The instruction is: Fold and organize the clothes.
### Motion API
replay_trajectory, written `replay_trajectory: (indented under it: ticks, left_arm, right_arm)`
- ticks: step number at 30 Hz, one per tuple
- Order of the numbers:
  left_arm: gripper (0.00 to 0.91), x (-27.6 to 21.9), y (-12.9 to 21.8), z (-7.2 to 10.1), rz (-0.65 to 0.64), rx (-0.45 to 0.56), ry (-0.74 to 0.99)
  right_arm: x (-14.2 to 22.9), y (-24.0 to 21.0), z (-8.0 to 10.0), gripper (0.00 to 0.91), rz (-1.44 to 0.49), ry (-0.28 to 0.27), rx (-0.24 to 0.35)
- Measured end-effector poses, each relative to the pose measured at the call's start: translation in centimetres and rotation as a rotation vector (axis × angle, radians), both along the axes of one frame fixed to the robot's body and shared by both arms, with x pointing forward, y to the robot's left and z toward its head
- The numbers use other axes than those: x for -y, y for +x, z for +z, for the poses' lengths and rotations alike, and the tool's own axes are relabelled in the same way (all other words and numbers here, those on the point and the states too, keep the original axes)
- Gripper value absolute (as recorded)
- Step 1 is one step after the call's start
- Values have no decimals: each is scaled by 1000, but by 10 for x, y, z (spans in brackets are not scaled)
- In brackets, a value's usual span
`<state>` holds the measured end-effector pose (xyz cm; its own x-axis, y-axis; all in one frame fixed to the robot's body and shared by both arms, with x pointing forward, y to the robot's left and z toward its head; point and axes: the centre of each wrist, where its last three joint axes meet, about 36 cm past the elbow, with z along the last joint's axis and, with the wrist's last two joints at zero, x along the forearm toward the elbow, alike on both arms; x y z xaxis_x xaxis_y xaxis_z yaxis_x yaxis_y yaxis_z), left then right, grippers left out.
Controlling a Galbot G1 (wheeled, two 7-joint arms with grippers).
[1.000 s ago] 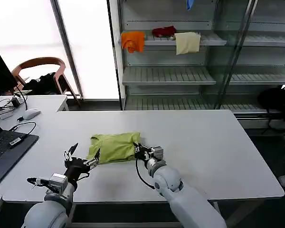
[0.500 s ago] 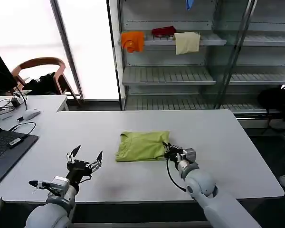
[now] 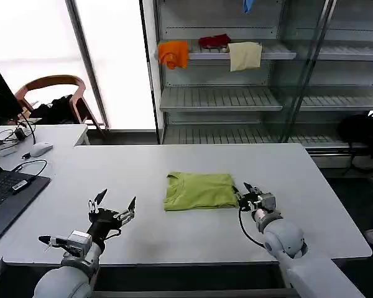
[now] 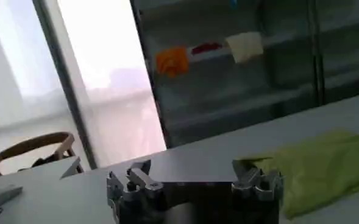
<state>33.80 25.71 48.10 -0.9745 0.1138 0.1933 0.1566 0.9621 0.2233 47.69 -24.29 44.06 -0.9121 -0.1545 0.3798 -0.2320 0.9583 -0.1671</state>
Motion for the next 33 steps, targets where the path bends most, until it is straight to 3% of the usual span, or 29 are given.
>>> replay_trajectory:
  ticks: [4,8,13,20,25,33]
  left_arm:
    - [907,3,-3,-1,-1,-1,-8]
    - [907,6,-6,-2,-1,1,-21]
    - [907,13,-12,-6,-12,19,-47]
    - [907,20,-17,-15,-26,50,-80]
    - [907,19,-21,-17,-26,58,-86]
    - [907,21,-23,-19,-30,62,-94]
  right_arm:
    - [9,-1,6,907,-21,-38,15]
    - [17,-7,16,907,-38,-39,74]
    - [21,-27,23,907,-53,-3,187]
    - [11,-45,16,907,-29,86,299]
    - [-12,-42,6,907,-3,152,312]
    - [-73,-20,-8,907,37,265,255]
